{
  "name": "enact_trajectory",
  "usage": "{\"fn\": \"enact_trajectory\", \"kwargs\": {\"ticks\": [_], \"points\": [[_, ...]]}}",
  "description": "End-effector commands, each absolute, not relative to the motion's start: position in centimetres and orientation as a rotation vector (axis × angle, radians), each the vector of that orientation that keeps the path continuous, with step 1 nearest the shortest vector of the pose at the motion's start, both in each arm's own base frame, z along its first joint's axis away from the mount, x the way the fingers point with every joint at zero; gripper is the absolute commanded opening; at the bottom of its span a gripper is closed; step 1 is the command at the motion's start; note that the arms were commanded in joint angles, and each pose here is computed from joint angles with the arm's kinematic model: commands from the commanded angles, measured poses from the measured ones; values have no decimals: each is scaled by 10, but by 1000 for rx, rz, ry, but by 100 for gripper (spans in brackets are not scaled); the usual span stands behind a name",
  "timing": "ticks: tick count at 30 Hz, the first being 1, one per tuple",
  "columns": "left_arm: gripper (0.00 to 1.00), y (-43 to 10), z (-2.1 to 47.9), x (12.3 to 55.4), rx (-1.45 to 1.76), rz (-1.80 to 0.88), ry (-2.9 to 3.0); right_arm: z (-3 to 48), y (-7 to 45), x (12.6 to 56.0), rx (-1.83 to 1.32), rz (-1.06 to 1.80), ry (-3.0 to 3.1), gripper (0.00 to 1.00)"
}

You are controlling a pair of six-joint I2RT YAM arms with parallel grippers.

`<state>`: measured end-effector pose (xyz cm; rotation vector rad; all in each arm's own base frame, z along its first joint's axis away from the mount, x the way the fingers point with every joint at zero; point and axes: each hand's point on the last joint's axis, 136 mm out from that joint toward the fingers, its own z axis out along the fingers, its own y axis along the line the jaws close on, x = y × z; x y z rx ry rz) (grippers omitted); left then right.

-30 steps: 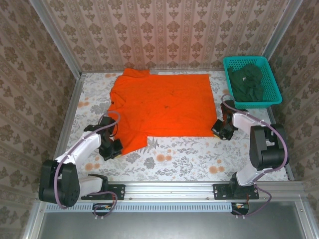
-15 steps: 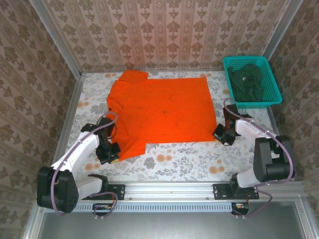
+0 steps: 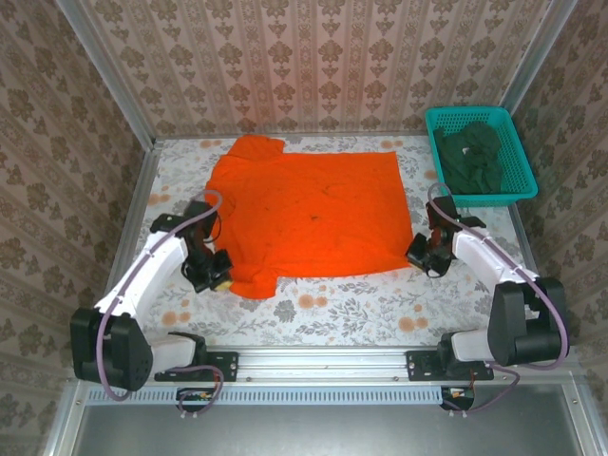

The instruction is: Fold and stack the t-shirts

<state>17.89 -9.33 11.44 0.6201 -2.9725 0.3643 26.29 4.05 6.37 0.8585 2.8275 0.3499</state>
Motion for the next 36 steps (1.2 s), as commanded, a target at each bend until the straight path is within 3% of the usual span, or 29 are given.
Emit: {"fn": "enact_trajectory", "kwargs": {"ticks": [1,7,15,24,31,32,34,35,36], "points": [[0,-102,137,207,608,432,-3018,82,39,286,805,319,2826,0],[0,-115,164,285,648,586,-3093,98,35,332,774,266,2817,0],[0,-118,165,377,608,574,-3130,87,27,383,746,149,2878,0],[0,-118,132,444,632,570,-3093,57,13,399,756,5,2960,0],[2,-117,134,482,639,556,-3135,50,0,402,810,-27,2966,0],[7,-114,136,486,645,542,-3148,52,-1,403,819,-16,2961,6],[13,-106,141,492,673,522,-3173,56,0,406,826,14,2951,29],[20,-101,145,495,692,514,-3185,59,0,408,825,23,2942,32],[34,-94,150,497,723,507,-3200,65,1,411,821,44,2925,34]]}}
